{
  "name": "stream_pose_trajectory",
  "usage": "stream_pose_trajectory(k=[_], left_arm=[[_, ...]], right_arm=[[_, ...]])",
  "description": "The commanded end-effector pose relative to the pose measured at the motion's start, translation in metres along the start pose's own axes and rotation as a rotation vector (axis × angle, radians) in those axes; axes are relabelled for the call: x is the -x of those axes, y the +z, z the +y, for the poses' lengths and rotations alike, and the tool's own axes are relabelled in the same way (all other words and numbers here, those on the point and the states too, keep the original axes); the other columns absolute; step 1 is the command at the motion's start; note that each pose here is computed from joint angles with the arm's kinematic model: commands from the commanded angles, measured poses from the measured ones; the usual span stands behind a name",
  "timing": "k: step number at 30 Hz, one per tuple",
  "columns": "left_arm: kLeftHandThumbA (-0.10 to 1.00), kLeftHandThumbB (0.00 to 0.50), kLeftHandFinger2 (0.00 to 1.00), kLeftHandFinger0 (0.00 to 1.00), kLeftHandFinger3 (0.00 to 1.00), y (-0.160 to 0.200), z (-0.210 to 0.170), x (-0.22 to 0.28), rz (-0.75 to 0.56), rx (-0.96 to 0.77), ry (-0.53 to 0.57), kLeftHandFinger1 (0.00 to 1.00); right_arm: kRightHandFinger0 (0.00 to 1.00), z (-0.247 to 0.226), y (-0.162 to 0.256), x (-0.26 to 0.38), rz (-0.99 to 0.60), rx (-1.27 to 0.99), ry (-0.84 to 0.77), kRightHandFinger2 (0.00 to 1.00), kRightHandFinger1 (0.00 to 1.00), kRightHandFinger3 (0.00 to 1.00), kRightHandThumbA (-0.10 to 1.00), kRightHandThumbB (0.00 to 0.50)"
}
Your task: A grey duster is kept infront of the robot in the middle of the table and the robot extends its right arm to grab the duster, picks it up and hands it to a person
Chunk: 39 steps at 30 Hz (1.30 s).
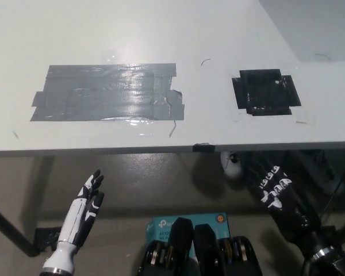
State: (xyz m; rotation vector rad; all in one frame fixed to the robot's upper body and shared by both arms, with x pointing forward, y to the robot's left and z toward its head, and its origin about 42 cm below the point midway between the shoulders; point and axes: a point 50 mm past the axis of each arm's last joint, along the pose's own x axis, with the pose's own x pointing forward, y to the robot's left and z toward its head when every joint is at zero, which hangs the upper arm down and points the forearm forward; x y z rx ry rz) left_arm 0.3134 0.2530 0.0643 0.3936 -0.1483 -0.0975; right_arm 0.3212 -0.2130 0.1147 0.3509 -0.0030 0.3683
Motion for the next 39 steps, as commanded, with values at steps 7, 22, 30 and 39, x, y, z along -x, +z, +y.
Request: stream_pose_trajectory(k=[7,22,30,39], left_arm=[[1.00,0.282,1.00,1.00,1.00,0.0061,0.0060,-0.0009,-0.046,-0.006,0.036,1.00],[1.00,0.282,1.00,1.00,1.00,0.0096,0.0077,-0.0050,-0.060,-0.010,0.040,1.00],[1.00,0.294,1.00,1.00,1.00,0.0082,0.0063,-0.0023,-0.046,-0.021,0.033,1.00],[1.00,0.288,1.00,1.00,1.00,0.0064,0.0058,-0.0014,-0.048,-0.005,0.034,1.00]], right_arm=[[1.00,0.0040,0.0092,-0.0099,-0.065,0.373,-0.001,1.00,1.00,1.00,1.00,0.346],[1.00,0.0005,0.0075,-0.0114,-0.007,0.587,-0.064,1.00,1.00,1.00,1.00,0.403],[1.00,-0.0013,0.0054,-0.0092,0.009,0.603,-0.076,1.00,1.00,1.00,1.00,0.398],[1.00,0.0002,0.0034,-0.0090,0.013,0.600,-0.079,1.00,1.00,1.00,1.00,0.408]])
